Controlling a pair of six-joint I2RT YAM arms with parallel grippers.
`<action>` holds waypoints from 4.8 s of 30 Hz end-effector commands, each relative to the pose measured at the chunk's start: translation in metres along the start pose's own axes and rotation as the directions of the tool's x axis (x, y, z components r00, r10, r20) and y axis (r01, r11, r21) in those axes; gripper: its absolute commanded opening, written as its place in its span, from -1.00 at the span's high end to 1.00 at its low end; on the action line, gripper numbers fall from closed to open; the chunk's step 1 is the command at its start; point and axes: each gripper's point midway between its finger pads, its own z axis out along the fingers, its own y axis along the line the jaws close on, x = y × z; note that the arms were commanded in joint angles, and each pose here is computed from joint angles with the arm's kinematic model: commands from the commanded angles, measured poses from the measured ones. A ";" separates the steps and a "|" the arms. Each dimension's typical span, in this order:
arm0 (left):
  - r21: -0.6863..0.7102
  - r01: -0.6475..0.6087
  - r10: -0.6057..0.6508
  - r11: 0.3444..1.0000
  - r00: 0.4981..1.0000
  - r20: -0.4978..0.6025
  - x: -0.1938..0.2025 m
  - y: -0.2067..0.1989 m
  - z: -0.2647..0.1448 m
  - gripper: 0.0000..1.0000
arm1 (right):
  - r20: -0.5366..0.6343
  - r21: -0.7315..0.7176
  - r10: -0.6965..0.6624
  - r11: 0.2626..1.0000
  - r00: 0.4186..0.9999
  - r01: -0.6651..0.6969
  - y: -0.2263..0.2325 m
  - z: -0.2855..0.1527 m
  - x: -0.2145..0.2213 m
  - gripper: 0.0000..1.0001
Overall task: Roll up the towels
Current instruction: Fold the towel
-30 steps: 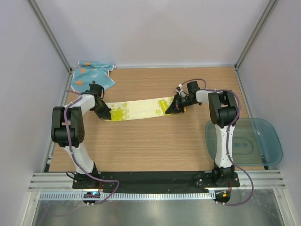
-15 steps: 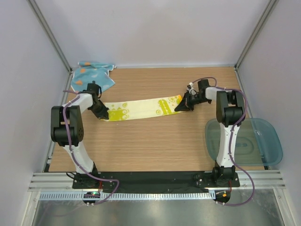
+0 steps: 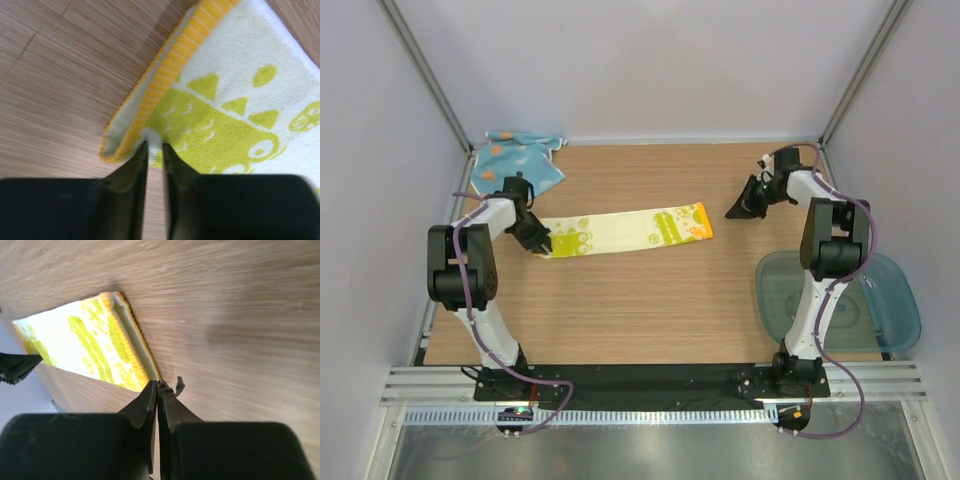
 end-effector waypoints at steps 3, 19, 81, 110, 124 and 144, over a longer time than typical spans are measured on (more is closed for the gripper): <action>0.051 -0.020 0.019 0.999 1.000 0.011 -0.002 -0.010 -0.037 0.31 | 0.176 0.095 -0.011 0.995 0.984 -0.006 0.029 -0.056 -0.019 0.63; 0.133 -0.248 0.190 0.960 0.920 0.342 -0.001 0.003 -0.165 0.01 | 0.132 0.027 0.160 0.986 0.978 -0.165 0.043 -0.022 0.071 -0.23; 0.083 -0.292 0.241 0.953 0.895 0.374 0.004 0.016 -0.155 0.12 | 0.158 0.406 -0.470 0.833 0.869 0.376 0.152 -0.006 0.060 0.98; 0.027 -0.246 0.216 0.969 0.893 0.394 0.000 0.028 -0.160 0.11 | 0.119 0.109 -0.638 0.770 0.761 0.629 0.326 0.073 0.177 0.98; 0.029 -0.246 0.215 0.969 0.894 0.393 -0.001 0.028 -0.160 0.11 | 0.120 0.033 -0.639 0.767 0.759 0.641 0.348 0.106 0.206 0.97; 0.010 -0.241 0.217 0.971 0.894 0.393 -0.003 0.030 -0.158 0.10 | 0.073 -0.119 -0.665 0.734 0.743 0.668 0.362 0.149 0.254 0.42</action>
